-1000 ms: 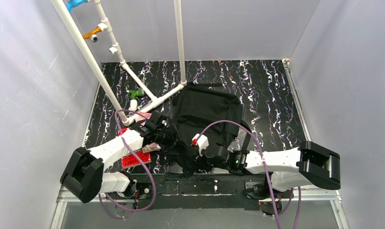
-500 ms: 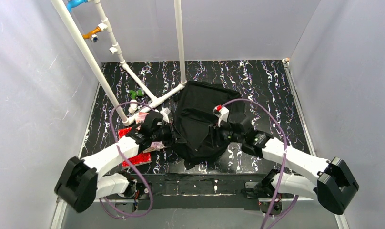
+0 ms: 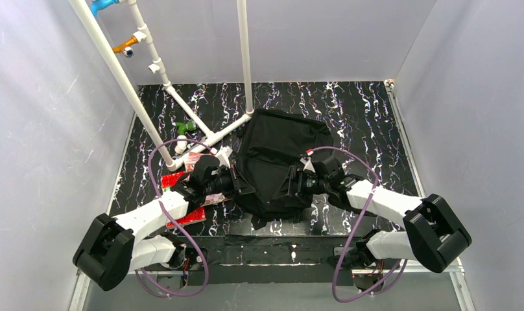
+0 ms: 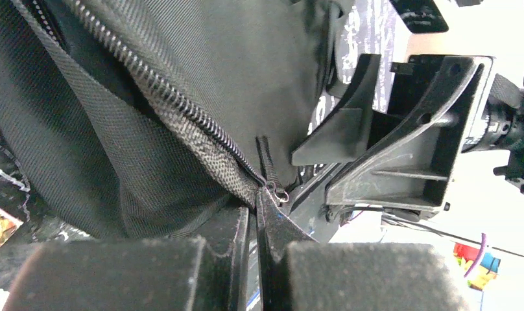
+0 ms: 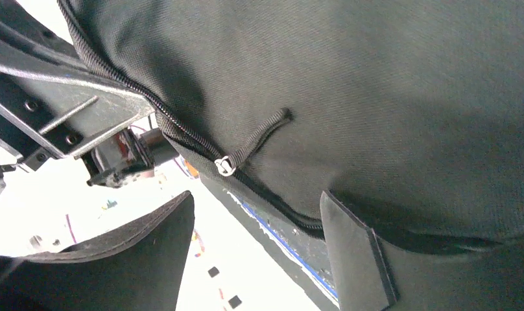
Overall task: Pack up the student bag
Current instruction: Unzip the student bag at the center of the board.
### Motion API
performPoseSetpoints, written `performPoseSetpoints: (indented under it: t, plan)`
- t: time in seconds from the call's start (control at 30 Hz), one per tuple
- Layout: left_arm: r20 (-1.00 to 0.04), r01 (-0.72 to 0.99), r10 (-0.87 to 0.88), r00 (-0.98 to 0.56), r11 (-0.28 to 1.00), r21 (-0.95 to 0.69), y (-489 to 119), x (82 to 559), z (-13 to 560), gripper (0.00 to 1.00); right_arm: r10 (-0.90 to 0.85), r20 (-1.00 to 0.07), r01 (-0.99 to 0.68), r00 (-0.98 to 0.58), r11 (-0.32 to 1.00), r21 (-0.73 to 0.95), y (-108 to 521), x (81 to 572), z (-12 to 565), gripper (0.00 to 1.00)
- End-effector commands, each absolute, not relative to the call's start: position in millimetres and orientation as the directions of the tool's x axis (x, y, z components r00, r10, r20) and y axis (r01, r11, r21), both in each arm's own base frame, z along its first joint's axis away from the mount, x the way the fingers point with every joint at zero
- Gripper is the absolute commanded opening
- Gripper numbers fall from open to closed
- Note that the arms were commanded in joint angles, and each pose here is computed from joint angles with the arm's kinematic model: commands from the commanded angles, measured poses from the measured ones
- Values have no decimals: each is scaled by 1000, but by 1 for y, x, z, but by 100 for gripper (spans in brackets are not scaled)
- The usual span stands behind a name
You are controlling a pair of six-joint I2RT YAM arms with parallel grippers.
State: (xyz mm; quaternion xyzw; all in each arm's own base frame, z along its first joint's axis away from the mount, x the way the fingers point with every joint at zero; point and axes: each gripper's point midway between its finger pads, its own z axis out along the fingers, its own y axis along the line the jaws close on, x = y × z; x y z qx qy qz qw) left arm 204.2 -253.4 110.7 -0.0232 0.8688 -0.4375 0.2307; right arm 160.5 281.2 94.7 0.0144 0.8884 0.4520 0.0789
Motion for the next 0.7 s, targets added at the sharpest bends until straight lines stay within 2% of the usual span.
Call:
performPoseSetpoints:
  t: [0.0, 0.03, 0.1, 0.3, 0.47, 0.67]
  plan:
    - [-365, 143, -272, -890, 594, -792, -256, 204, 104, 0, 263, -58, 111, -963, 584, 804, 282, 165, 95, 77]
    - [-349, 125, -271, -897, 601, -789, -256, 201, 97, 0, 280, -68, 119, -957, 599, 792, 280, 166, 90, 76]
    - [-315, 88, -265, -911, 622, -778, -254, 195, 81, 0, 284, -72, 122, -956, 610, 783, 283, 167, 83, 68]
    - [-208, -27, -260, -943, 683, -730, -248, 177, 36, 0, 244, -152, 67, -958, 703, 708, 298, 175, 66, 58]
    - [-199, -42, -266, -943, 689, -724, -245, 172, 29, 0, 232, -188, 56, -954, 759, 649, 302, 178, 49, 47]
    - [-195, -40, -259, -946, 689, -724, -246, 168, 26, 0, 199, -216, 45, -956, 825, 564, 308, 175, 25, 41]
